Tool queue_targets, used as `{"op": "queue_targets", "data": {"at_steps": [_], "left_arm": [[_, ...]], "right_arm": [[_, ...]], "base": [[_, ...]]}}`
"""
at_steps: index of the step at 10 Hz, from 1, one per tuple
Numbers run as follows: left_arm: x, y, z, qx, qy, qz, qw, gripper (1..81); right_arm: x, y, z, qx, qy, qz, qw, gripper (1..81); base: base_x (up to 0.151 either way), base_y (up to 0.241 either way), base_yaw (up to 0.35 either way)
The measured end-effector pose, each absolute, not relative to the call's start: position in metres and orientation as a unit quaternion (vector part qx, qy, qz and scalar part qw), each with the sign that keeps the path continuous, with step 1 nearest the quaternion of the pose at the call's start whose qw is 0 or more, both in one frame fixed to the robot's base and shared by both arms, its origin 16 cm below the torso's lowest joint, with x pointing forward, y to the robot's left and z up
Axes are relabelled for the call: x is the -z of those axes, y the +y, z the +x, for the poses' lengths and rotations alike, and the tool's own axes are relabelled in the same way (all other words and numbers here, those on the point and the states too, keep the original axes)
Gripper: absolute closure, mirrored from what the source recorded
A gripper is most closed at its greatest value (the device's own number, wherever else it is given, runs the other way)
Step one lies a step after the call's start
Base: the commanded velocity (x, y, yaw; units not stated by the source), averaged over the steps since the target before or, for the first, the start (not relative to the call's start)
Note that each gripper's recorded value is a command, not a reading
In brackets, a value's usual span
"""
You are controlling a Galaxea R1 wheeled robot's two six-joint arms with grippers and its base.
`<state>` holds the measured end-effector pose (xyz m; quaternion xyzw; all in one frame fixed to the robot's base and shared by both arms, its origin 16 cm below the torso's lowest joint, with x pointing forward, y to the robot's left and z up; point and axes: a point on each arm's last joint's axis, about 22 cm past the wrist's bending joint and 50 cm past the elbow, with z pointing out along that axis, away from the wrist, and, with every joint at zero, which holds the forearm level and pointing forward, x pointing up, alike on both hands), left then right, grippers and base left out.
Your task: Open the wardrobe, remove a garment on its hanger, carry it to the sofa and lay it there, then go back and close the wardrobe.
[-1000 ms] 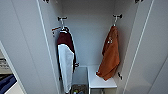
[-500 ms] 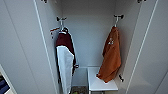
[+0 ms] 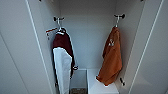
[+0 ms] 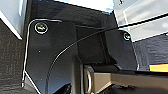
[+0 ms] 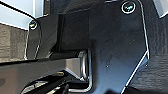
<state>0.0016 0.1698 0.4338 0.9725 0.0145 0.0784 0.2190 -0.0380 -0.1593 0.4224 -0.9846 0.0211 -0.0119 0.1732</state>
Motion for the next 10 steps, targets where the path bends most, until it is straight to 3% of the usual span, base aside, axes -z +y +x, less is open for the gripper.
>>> {"op": "queue_targets", "data": {"at_steps": [2,7,10], "left_arm": [[-0.434,0.165,-0.003,-0.076,0.015,0.972,0.222,1.0],[-0.434,0.166,-0.004,-0.075,0.015,0.972,0.221,1.0],[-0.434,0.166,-0.009,-0.075,0.015,0.972,0.221,1.0]], "right_arm": [[-0.422,-0.159,-0.039,0.011,0.021,-0.985,0.173,1.0],[-0.422,-0.160,-0.039,0.012,0.020,-0.985,0.172,1.0],[-0.422,-0.160,-0.049,0.007,0.020,-0.985,0.172,1.0]], "base": [[0.075,-0.037,0.000],[0.000,0.000,0.000],[0.075,0.000,0.000]]}}
